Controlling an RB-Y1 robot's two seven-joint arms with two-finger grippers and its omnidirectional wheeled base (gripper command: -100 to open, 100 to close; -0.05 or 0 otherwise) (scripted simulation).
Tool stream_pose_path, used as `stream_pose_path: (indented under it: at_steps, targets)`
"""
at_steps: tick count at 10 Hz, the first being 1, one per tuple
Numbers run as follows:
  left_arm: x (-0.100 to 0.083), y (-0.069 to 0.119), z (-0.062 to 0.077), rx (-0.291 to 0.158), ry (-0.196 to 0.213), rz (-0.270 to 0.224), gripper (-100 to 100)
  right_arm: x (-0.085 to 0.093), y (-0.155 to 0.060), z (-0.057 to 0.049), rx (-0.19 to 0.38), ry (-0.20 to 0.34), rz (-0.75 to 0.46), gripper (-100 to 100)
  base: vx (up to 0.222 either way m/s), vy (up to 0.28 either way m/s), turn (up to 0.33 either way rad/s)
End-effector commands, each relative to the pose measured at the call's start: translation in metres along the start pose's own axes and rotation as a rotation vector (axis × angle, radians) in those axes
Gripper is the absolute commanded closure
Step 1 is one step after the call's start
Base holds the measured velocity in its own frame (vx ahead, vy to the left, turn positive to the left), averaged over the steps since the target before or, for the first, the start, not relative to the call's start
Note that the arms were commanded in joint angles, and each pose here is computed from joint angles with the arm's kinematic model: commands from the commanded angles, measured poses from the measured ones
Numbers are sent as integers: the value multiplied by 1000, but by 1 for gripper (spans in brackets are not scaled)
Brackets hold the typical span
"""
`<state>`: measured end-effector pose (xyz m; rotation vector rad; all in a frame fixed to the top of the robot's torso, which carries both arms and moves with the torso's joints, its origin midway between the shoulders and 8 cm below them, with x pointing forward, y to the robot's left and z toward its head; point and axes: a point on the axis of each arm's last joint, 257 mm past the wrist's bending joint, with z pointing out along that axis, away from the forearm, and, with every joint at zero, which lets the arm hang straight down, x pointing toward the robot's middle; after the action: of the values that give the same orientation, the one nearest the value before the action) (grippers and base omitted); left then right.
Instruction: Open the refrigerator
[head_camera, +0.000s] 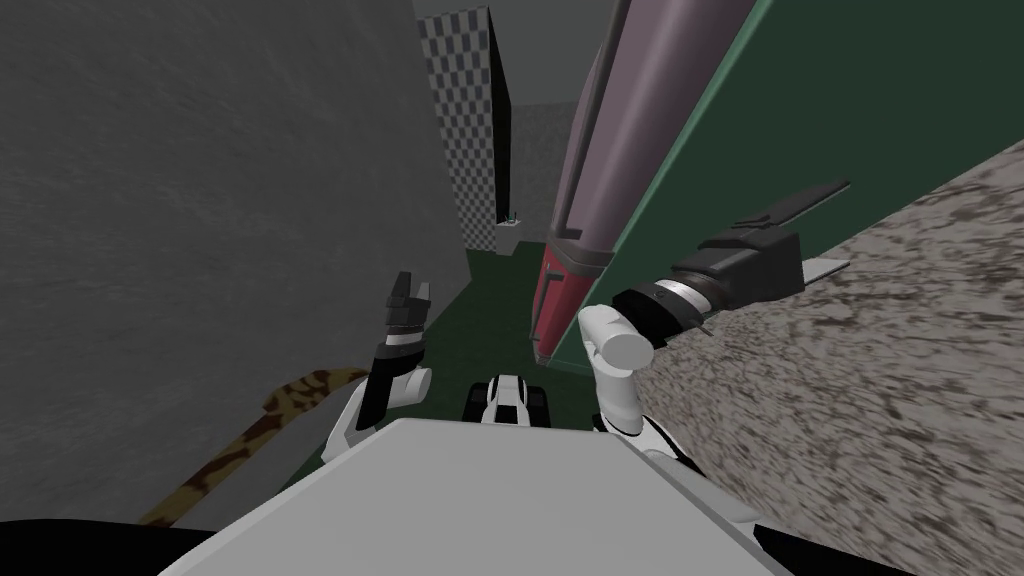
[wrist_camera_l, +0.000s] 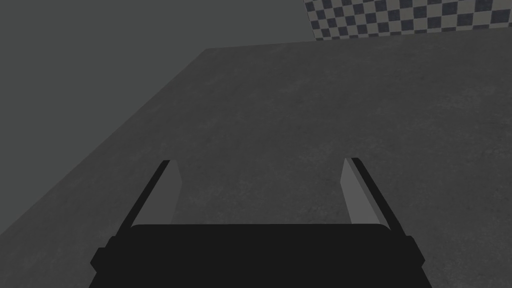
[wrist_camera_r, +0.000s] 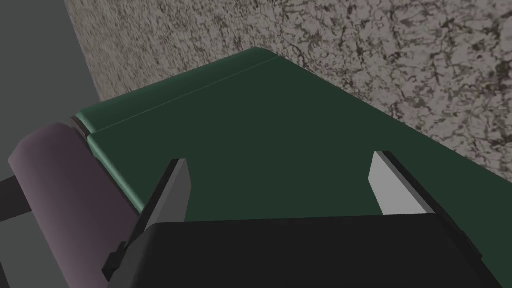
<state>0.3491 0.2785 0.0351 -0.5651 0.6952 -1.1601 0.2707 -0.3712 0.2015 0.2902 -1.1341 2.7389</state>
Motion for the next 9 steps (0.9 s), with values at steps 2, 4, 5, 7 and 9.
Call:
stream_pose_path:
  at_steps: [2, 4, 5, 7, 9]
  targets:
    - [0, 0, 0, 0, 0, 0, 0, -16, 0, 1, -59, -68, 118, -100, 43, -14, 27]
    - [0, 0, 0, 0, 0, 0, 0, -27, 1, 0, -68, -109, 135, -100, 42, -14, 16]
    - [0, 0, 0, 0, 0, 0, 0, -32, -2, 0, -96, -133, 198, -100, 54, -23, 61]
    - [0, 0, 0, 0, 0, 0, 0, -42, -1, -1, -104, -172, 213, -100, 47, -14, 14]
    - [0, 0, 0, 0, 0, 0, 0, -55, -5, -4, -135, -227, 282, -100, 57, -21, 46]
